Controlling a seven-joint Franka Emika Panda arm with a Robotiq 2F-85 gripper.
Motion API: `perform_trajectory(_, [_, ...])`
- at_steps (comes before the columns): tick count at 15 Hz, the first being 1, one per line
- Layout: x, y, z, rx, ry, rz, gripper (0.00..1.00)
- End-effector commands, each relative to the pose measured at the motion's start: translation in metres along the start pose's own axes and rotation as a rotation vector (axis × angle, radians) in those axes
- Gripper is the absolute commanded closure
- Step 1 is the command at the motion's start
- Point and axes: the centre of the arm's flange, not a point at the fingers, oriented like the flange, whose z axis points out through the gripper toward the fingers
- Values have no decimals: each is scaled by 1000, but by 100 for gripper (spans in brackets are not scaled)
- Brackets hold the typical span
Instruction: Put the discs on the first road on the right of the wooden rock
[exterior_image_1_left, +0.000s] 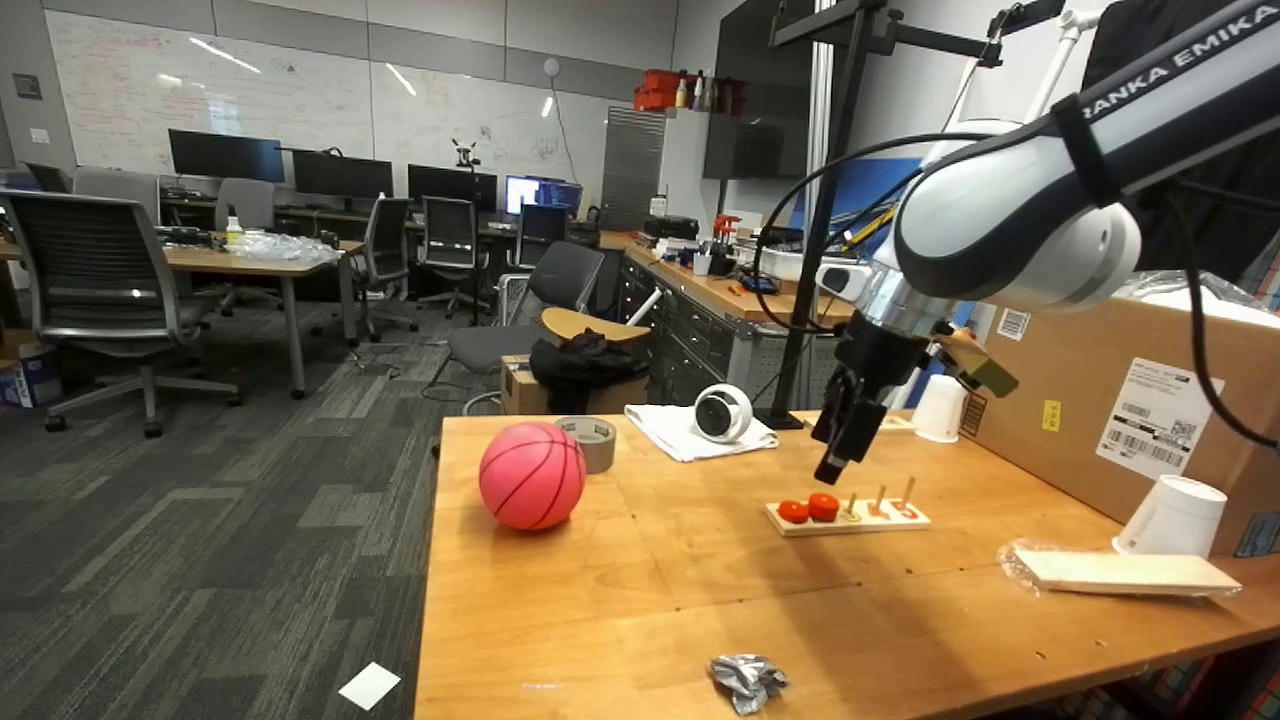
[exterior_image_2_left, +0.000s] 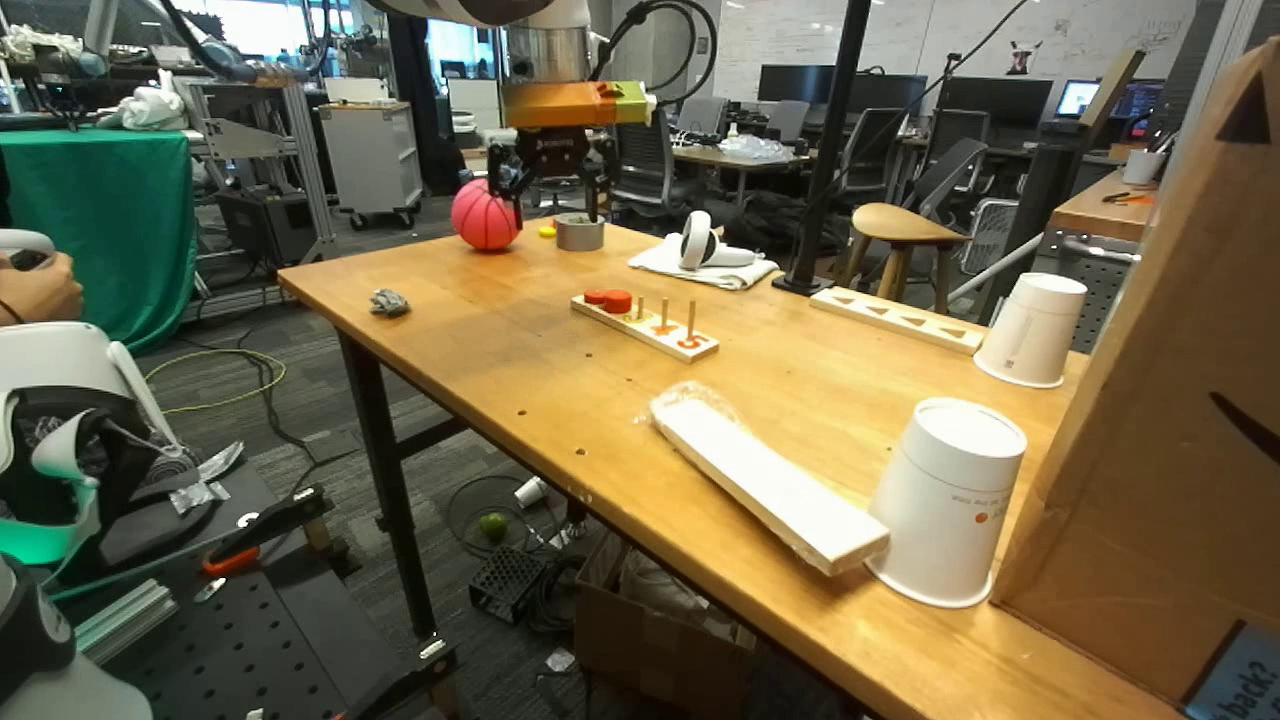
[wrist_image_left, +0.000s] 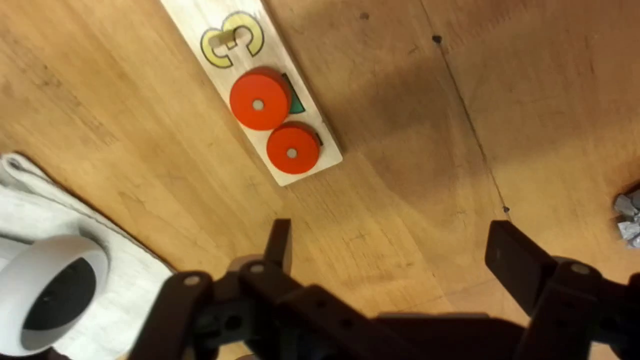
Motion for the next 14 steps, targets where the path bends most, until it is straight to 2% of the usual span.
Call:
perform_trajectory(1, [24,24,13,31,-32,-195,0])
perform_trajectory(9, [22,74,45,100,-171,-593,0])
perform_trajectory(14, [15,74,61,81,-224,-807,0])
